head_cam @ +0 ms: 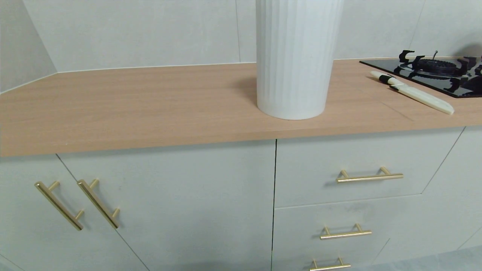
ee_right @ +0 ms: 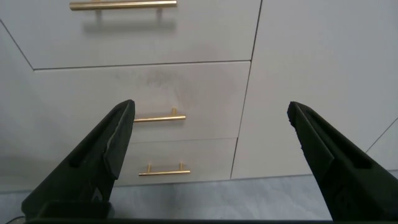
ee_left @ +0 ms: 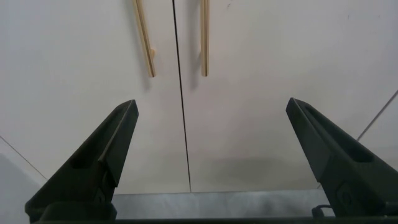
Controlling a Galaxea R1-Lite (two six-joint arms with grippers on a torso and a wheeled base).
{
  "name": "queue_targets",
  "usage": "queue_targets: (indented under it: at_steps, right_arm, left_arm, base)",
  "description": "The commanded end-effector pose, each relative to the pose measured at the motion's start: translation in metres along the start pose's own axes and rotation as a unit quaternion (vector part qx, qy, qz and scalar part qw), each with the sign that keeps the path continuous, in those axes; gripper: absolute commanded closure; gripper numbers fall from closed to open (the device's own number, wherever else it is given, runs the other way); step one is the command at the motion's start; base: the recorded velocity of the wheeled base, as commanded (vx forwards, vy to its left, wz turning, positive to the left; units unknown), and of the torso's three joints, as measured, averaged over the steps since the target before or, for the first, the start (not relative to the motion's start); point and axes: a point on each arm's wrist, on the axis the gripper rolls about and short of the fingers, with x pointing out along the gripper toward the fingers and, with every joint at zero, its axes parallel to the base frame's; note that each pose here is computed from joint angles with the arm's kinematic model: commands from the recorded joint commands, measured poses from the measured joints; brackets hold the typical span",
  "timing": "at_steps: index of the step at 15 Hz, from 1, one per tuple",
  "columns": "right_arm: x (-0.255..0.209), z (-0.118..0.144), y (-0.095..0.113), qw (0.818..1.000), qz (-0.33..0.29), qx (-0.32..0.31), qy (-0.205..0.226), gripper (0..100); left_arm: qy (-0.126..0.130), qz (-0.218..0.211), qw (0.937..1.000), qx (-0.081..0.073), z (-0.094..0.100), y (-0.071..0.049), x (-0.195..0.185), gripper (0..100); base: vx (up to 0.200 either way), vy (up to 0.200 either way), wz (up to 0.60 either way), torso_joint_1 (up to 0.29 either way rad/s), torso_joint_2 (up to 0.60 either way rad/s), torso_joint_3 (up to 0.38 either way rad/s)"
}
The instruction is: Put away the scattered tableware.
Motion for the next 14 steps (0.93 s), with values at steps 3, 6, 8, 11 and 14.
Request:
queue_targets:
  at_steps: [3, 6, 8, 11, 14]
  right_arm:
    - [0.0001, -0.0001, 0.0, 1.0, 0.0, 0.001, 0.001, 0]
    - [0.0001, -0.0001, 0.0, 1.0, 0.0, 0.001, 0.001, 0]
    - [0.0001, -0.0001, 0.0, 1.0, 0.0, 0.001, 0.001, 0]
    - [0.0001, -0.0002, 0.0, 1.0, 0.0, 0.001, 0.002, 0]
    - [0.0, 0.0004, 0.0, 1.0, 0.0, 0.001, 0.0, 0]
  left_arm:
    - [0.0, 0.001, 1.0, 0.0, 0.0001, 0.0, 0.0001, 0]
    - [0.0, 0.001, 1.0, 0.0, 0.0001, 0.0, 0.0001, 0]
    - [0.0, 0.001, 1.0, 0.0, 0.0001, 0.0, 0.0001, 0]
    - [0.0, 0.001, 1.0, 0.0, 0.0001, 0.0, 0.0001, 0]
    - [0.0, 0.001, 1.0, 0.0, 0.0001, 0.0, 0.0001, 0]
  base:
    - [0.0, 0.0, 0.0, 0.0, 0.0, 0.0]
    - [0.0, 0.0, 0.0, 0.0, 0.0, 0.0]
    - [0.0, 0.0, 0.0, 0.0, 0.0, 0.0]
    - [0.0, 0.0, 0.4, 0.002, 0.0, 0.003]
    - [0.0, 0.0, 0.2, 0.002, 0.0, 0.001]
